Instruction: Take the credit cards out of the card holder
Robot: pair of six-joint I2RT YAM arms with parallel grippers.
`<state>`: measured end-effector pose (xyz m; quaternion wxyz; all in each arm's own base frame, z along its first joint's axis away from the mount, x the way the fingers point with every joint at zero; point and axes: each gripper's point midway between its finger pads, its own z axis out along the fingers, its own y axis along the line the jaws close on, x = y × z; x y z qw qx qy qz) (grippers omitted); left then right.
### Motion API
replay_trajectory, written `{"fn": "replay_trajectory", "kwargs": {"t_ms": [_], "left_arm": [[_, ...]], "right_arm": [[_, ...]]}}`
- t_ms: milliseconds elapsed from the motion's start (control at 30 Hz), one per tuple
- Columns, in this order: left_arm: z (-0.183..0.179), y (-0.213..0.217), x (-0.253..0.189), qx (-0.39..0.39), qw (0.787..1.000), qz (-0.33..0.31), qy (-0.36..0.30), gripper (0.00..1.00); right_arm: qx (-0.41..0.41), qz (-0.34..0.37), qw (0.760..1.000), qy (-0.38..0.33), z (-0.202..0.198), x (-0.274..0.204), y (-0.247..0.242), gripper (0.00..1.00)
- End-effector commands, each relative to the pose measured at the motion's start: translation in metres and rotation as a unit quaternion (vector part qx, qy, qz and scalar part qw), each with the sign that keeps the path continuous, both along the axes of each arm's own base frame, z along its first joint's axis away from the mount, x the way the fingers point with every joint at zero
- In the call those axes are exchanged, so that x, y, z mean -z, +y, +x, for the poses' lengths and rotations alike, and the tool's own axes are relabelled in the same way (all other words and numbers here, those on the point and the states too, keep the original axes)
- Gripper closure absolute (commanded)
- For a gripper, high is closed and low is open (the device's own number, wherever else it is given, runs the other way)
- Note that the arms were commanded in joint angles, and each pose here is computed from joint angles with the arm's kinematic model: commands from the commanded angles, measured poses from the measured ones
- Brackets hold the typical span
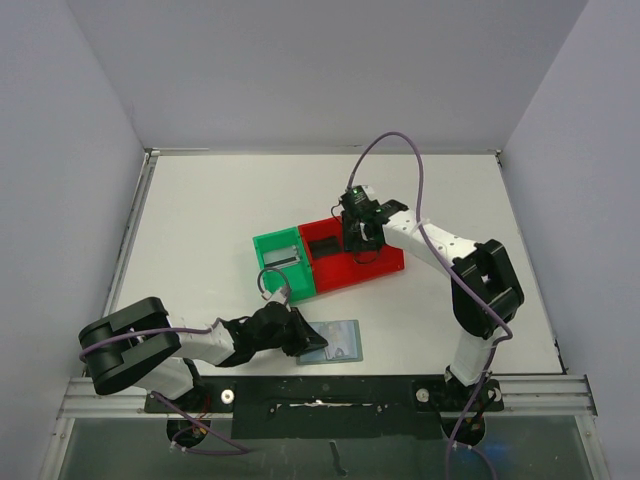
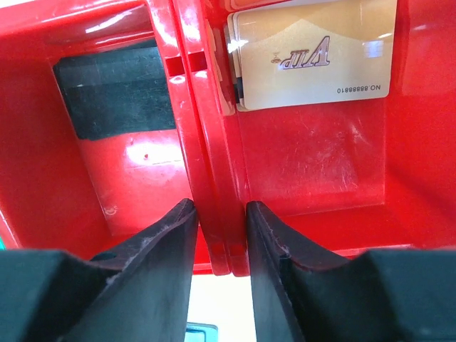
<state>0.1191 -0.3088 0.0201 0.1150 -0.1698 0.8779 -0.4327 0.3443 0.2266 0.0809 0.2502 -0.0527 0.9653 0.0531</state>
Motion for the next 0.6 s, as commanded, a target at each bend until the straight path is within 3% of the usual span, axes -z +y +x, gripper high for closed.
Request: {"fn": "replay_trajectory", "kwargs": {"t_ms": [0,200,567], "left_arm": [[0.005,-0.007,-0.009,0.005,1.000,-0.007,-0.015,0.90],[0.006,-0.007,-0.010,0.005,1.000,-0.008,-0.016,0.91],[0.005,-0.009,-0.013,0.012,1.000,-0.011,-0.022,0.94]], "right_arm": [[0.020,-0.003,0.999,-0.031,0.013,-0.018,-0.002,0.70],[0.064,0.006,0.997,-0.037,0.006,-0.020,-0.012,0.80],[0.081,-0.009,0.996,-0.048,-0.003,-0.024,-0.036,0.82]]}}
